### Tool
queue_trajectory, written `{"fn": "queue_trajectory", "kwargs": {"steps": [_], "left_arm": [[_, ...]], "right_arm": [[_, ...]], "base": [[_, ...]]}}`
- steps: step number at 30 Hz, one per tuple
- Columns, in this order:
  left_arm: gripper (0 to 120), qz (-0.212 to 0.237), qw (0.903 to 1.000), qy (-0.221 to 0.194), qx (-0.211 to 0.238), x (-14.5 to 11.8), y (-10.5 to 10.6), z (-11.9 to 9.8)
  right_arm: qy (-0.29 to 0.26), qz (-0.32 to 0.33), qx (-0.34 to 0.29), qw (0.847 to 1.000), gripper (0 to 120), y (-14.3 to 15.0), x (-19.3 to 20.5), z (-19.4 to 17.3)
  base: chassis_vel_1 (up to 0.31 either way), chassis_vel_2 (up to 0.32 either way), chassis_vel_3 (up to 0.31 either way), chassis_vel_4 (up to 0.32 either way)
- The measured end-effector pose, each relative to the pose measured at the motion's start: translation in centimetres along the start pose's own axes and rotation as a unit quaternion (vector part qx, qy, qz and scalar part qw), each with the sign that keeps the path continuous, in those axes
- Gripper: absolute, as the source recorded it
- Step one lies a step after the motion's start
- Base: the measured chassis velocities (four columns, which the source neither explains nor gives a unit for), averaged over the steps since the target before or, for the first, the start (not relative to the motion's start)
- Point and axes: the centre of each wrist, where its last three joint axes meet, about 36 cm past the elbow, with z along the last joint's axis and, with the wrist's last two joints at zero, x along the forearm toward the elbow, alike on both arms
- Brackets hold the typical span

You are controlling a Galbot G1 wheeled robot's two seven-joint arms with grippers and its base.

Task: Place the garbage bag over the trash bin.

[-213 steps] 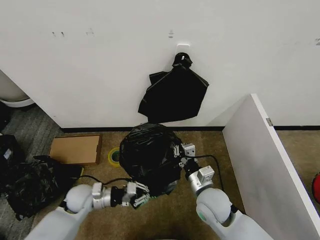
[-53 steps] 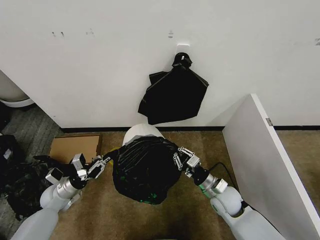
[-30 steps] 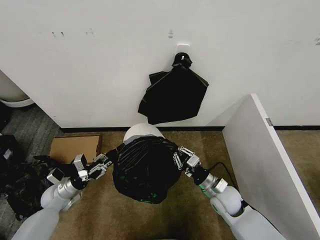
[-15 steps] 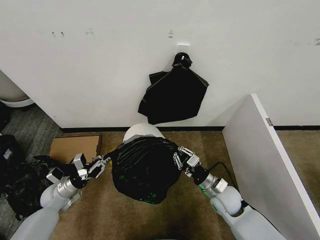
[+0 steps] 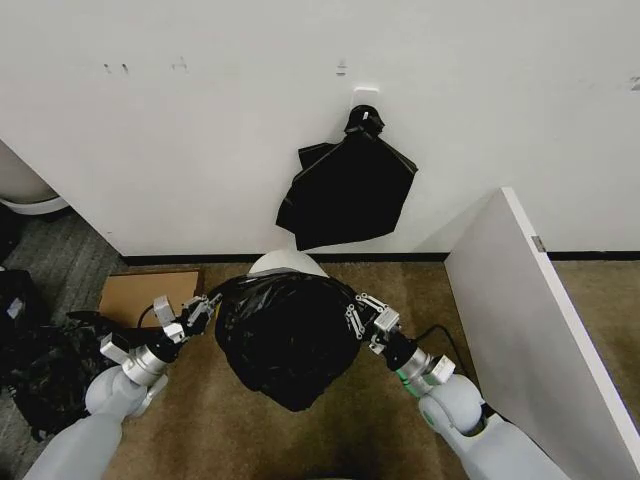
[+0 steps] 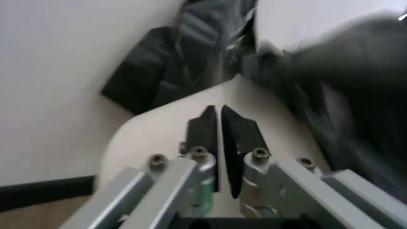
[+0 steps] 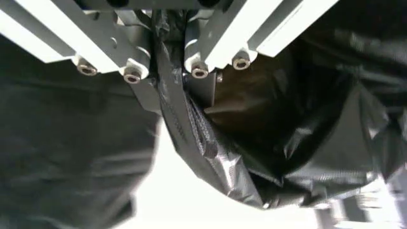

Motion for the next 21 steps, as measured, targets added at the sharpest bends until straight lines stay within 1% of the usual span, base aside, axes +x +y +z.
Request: {"fn": "queue_trajectory", "kwargs": {"steps": [3, 4, 5, 7, 8, 9, 10, 11, 12, 13, 14, 15, 16, 17, 18, 20, 21], "left_arm": [[21, -0.031, 0.999, 0.011, -0.029, -0.2, -0.6, -0.1], [24, -0.05, 0.9977, 0.018, -0.043, -0.4, -1.1, -0.3], [29, -0.066, 0.9961, 0.023, -0.054, -0.6, -1.6, -0.5], [31, -0.07, 0.9956, 0.024, -0.057, -0.7, -1.8, -0.5], [36, -0.073, 0.995, 0.024, -0.064, -0.9, -2.5, -0.8], [41, -0.064, 0.9956, 0.022, -0.064, -1.1, -3.1, -0.9], [46, -0.042, 0.9972, 0.02, -0.058, -1.5, -3.9, -1.2], [48, -0.035, 0.9977, 0.021, -0.055, -1.5, -4.1, -1.2], [54, 0.013, 0.9988, 0.028, -0.038, -1.6, -5.2, -1.3], [59, 0.055, 0.9974, 0.038, -0.029, -1.4, -6.0, -1.4], [59, 0.055, 0.9974, 0.038, -0.029, -1.4, -6.0, -1.4], [63, 0.094, 0.9942, 0.047, -0.024, -1.3, -6.6, -1.4], [68, 0.136, 0.9886, 0.059, -0.025, -1.0, -7.4, -1.3], [69, 0.153, 0.9855, 0.066, -0.029, -0.9, -7.8, -1.3], [74, 0.18, 0.9789, 0.082, -0.052, -0.8, -8.2, -1.3], [83, 0.199, 0.9703, 0.098, -0.095, -1.0, -8.4, -1.3], [88, 0.211, 0.9624, 0.108, -0.132, -1.2, -8.5, -1.1]], "right_arm": [[0.043, 0.055, -0.009, 0.998, 1, 0.9, -0.2, -0.7], [0.058, 0.077, -0.01, 0.995, 1, 1.2, -0.4, -1.2], [0.072, 0.098, -0.01, 0.993, 1, 1.5, -0.6, -1.7], [0.079, 0.109, -0.009, 0.991, 1, 1.6, -0.7, -1.9], [0.096, 0.132, -0.006, 0.987, 1, 1.9, -0.8, -2.4], [0.111, 0.151, 0.0, 0.982, 1, 2.1, -0.8, -2.7], [0.124, 0.17, 0.01, 0.978, 1, 2.2, -0.8, -3.0], [0.129, 0.177, 0.013, 0.976, 1, 2.3, -0.8, -3.1], [0.145, 0.203, 0.025, 0.968, 1, 2.4, -0.6, -3.4], [0.161, 0.222, 0.032, 0.961, 1, 2.5, -0.5, -3.7], [0.161, 0.222, 0.032, 0.961, 1, 2.5, -0.5, -3.7], [0.177, 0.236, 0.036, 0.955, 1, 2.7, -0.5, -3.9], [0.195, 0.25, 0.04, 0.948, 1, 2.8, -0.6, -4.2], [0.204, 0.256, 0.04, 0.944, 1, 2.9, -0.6, -4.4], [0.22, 0.266, 0.037, 0.938, 1, 3.1, -0.8, -4.9], [0.239, 0.272, 0.025, 0.932, 1, 3.4, -1.1, -5.7], [0.252, 0.274, 0.013, 0.928, 1, 3.6, -1.4, -6.3]], "base": [[0.0, 0.0, 0.0, 0.0], [0.0, 0.0, 0.0, 0.0], [0.0, 0.0, 0.0, 0.0], [0.0, 0.0, 0.0, 0.0], [0.0, 0.0, 0.0, 0.0], [0.0, 0.0, 0.0, 0.0], [0.0, 0.0, 0.0, 0.0], [0.0, 0.0, 0.0, 0.0], [0.0, 0.0, 0.0, 0.0], [0.0, 0.0, 0.0, 0.0], [0.0, 0.0, 0.0, 0.0], [0.0, 0.0, 0.0, 0.0], [0.0, 0.0, 0.0, 0.0], [0.0, 0.0, 0.0, 0.0], [0.0, 0.0, 0.0, 0.0], [0.0, 0.0, 0.0, 0.0], [0.0, 0.0, 0.0, 0.0]]}}
